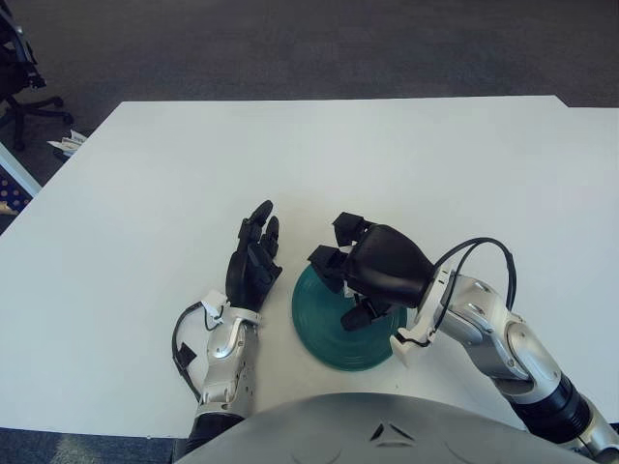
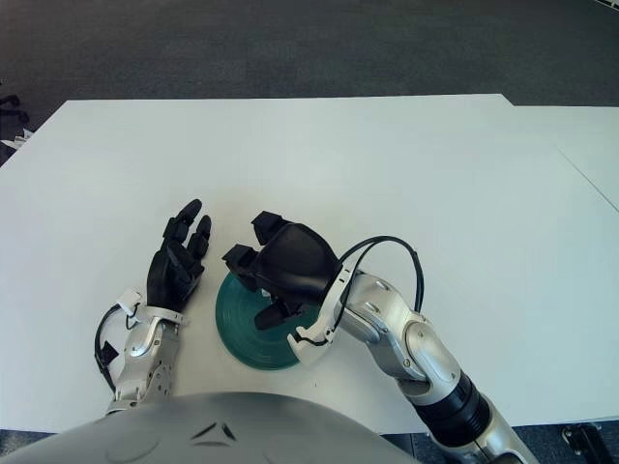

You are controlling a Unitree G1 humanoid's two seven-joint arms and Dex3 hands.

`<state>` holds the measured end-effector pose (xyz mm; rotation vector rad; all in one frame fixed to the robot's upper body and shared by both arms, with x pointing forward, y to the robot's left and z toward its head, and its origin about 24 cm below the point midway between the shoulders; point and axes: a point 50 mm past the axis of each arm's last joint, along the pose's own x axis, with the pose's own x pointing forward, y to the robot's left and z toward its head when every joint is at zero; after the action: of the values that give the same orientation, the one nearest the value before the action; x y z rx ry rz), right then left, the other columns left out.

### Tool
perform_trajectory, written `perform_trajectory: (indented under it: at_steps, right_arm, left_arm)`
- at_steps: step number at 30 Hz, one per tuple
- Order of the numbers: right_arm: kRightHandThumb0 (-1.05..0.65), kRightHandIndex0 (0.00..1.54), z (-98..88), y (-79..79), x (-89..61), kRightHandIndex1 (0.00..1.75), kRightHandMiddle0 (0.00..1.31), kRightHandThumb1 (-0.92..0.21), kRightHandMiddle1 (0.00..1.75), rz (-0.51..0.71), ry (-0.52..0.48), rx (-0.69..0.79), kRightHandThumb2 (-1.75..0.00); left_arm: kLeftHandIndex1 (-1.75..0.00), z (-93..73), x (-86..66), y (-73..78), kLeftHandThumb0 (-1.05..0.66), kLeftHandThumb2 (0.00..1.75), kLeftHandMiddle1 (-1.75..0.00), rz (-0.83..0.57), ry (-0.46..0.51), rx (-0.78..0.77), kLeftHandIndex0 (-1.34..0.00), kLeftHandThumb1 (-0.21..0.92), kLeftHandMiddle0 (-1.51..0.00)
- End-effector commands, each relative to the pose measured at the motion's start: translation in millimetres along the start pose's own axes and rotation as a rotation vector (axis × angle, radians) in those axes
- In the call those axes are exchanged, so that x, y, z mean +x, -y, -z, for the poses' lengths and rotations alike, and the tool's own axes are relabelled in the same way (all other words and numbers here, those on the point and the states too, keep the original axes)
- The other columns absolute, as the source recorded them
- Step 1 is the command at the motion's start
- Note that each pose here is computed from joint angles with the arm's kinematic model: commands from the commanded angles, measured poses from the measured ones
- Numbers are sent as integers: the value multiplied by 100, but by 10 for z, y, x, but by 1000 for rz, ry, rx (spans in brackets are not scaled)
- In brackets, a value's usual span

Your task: Put the charger into the plate.

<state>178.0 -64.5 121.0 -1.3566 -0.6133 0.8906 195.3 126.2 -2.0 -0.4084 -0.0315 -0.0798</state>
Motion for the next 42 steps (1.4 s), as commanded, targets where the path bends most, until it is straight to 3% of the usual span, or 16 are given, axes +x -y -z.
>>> perform_trajectory:
  at_steps: [1, 21, 23, 27, 29, 30, 32, 35, 36, 38, 39, 42]
  right_arm:
    - [-43, 105, 31, -13, 4, 175, 48, -48, 175, -38, -9, -1, -111]
    - [-45, 111, 40, -57, 14, 175, 53, -42, 175, -41, -25, 32, -118]
    - [-43, 104, 34, -67, 8, 175, 48, -49, 175, -37, -35, 45, -110]
    - [-38, 64, 27, -70, -22, 175, 28, -81, 175, -45, -57, 41, -67]
    - [-61, 43, 27, -68, -35, 175, 22, -86, 164, -56, -62, 36, -71]
    - [-73, 31, 27, -67, -40, 163, 18, -88, 157, -61, -63, 35, -76]
    - [-85, 20, 28, -68, -51, 146, 15, -90, 149, -71, -59, 35, -81]
    - [-96, 11, 65, -83, -94, 118, 7, -91, 136, -82, -21, 24, -88]
    - [-98, 10, 79, -88, -107, 103, 5, -92, 118, -84, -9, 19, -89]
    - [-102, 14, 100, -99, -128, 49, 2, -92, 73, -84, 14, 14, -96]
    - [-103, 15, 111, -110, -141, 34, 1, -92, 60, -79, 31, 11, -97]
    - [-104, 10, 129, -131, -161, 12, 0, -92, 26, -53, 78, 3, -103]
  left_arm:
    - [-68, 113, -60, 70, -105, 102, 0, -32, -40, -47, -4, 92, -20]
    - [-68, 124, -53, 90, -105, 102, 0, -31, -41, -47, -4, 92, -20]
    - [-68, 126, -52, 92, -105, 102, 0, -31, -42, -47, -4, 92, -20]
    - [-68, 130, -50, 98, -105, 102, 0, -31, -42, -48, -4, 92, -20]
    - [-68, 131, -49, 100, -105, 102, 0, -31, -42, -47, -4, 92, -20]
    - [-68, 131, -48, 101, -105, 102, 0, -31, -41, -47, -4, 92, -20]
    - [-68, 132, -48, 102, -105, 102, 0, -32, -41, -47, -4, 92, -20]
    - [-68, 136, -48, 106, -105, 102, 0, -31, -42, -47, -4, 92, -20]
    - [-68, 136, -48, 107, -105, 102, 0, -31, -42, -47, -4, 92, -20]
    - [-68, 138, -47, 110, -105, 102, 0, -31, -42, -47, -4, 92, -20]
    - [-68, 138, -46, 111, -105, 102, 0, -31, -42, -47, -4, 92, -20]
    - [-69, 140, -44, 114, -105, 102, 0, -31, -42, -47, -4, 92, -20]
